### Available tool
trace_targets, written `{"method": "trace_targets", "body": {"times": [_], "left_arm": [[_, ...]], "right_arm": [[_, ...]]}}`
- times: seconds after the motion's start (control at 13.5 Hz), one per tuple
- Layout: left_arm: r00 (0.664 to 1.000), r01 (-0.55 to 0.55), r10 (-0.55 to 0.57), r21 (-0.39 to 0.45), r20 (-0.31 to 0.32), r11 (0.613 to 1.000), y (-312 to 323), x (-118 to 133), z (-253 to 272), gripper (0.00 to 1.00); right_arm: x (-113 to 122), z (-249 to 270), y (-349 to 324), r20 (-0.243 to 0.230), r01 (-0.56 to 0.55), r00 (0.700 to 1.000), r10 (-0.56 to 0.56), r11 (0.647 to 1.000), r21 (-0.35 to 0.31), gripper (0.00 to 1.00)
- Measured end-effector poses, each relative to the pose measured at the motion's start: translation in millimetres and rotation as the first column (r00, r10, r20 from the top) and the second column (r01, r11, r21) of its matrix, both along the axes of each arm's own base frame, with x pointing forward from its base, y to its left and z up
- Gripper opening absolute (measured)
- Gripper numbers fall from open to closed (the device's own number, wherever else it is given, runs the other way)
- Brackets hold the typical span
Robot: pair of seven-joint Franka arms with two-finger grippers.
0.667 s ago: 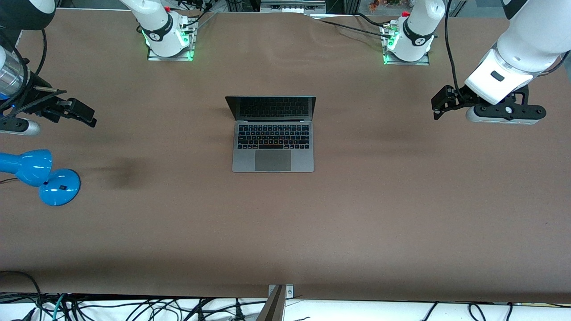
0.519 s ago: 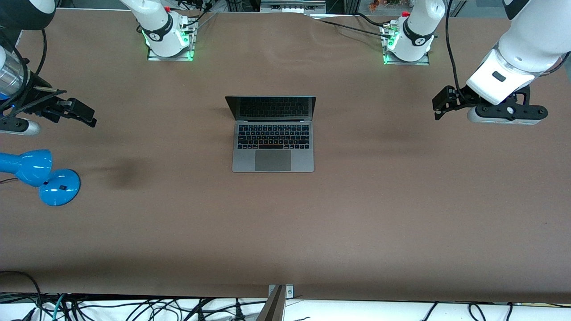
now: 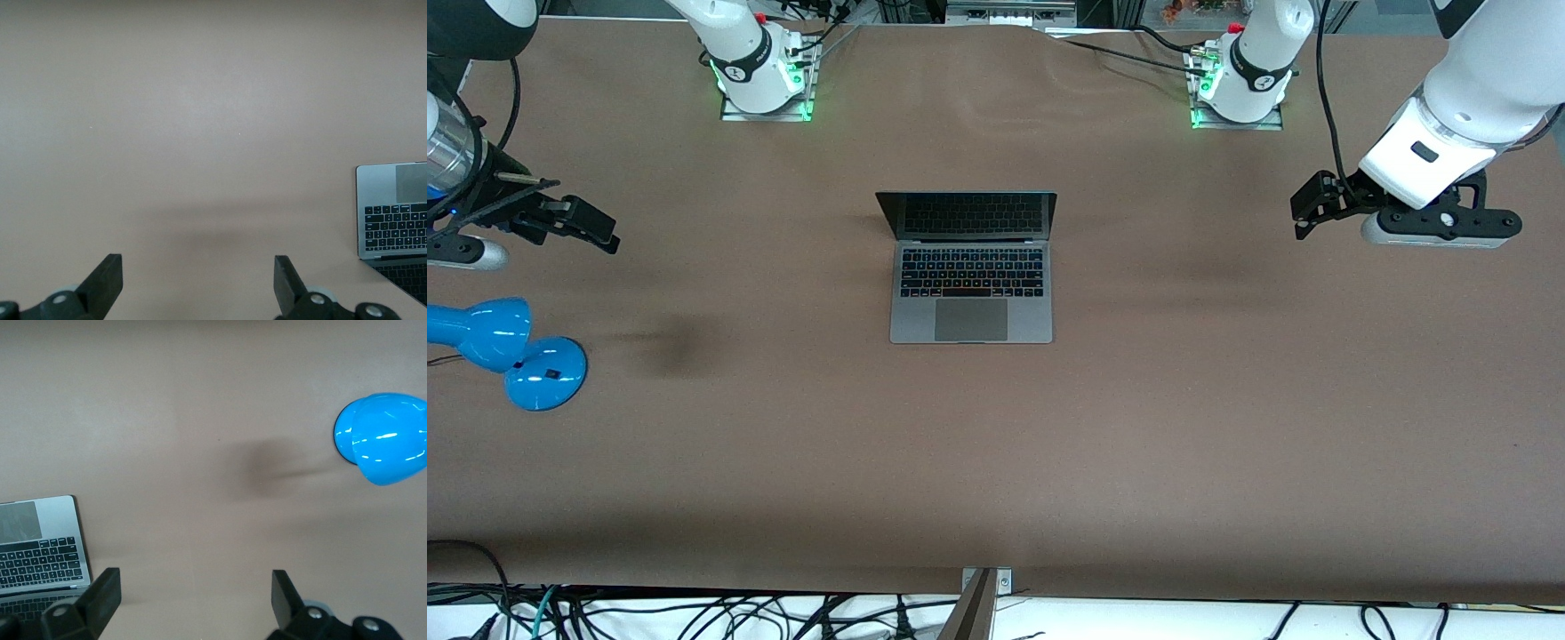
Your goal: Close laptop with both arms from behind
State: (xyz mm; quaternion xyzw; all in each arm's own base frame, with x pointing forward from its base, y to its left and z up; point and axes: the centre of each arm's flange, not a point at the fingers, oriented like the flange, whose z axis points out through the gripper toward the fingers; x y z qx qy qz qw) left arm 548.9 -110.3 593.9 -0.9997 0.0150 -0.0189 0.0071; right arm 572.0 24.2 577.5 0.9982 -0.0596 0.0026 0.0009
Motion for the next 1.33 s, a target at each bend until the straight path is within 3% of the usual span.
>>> {"method": "trace_targets", "body": {"times": [0.22,0.52,0.67,0.96,1.33], "left_arm": [[1.0,-0.009,0.009,-0.001,0.004,1.0,0,-2,3,1.0],[1.0,-0.018,0.018,-0.002,0.004,1.0,-2,-5,6,1.0],[0.999,-0.03,0.03,-0.004,0.012,1.0,-3,-6,14,1.0],[0.999,-0.046,0.046,-0.001,-0.003,0.999,-5,-12,29,1.0],[0.99,-0.093,0.096,0.028,-0.108,0.995,-43,0,-26,1.0]], "right_arm": [[-1,-12,1,-0.027,-0.004,1.0,0.004,1.0,-0.001,1.0],[-8,-57,22,-0.119,-0.042,0.992,0.042,0.999,0.0,1.0],[-12,-69,56,-0.143,-0.104,0.984,0.103,0.995,0.005,1.0],[-36,-84,157,-0.157,-0.264,0.951,0.267,0.964,0.04,1.0],[-47,-89,198,-0.149,-0.273,0.943,0.299,0.947,0.169,1.0]]}}
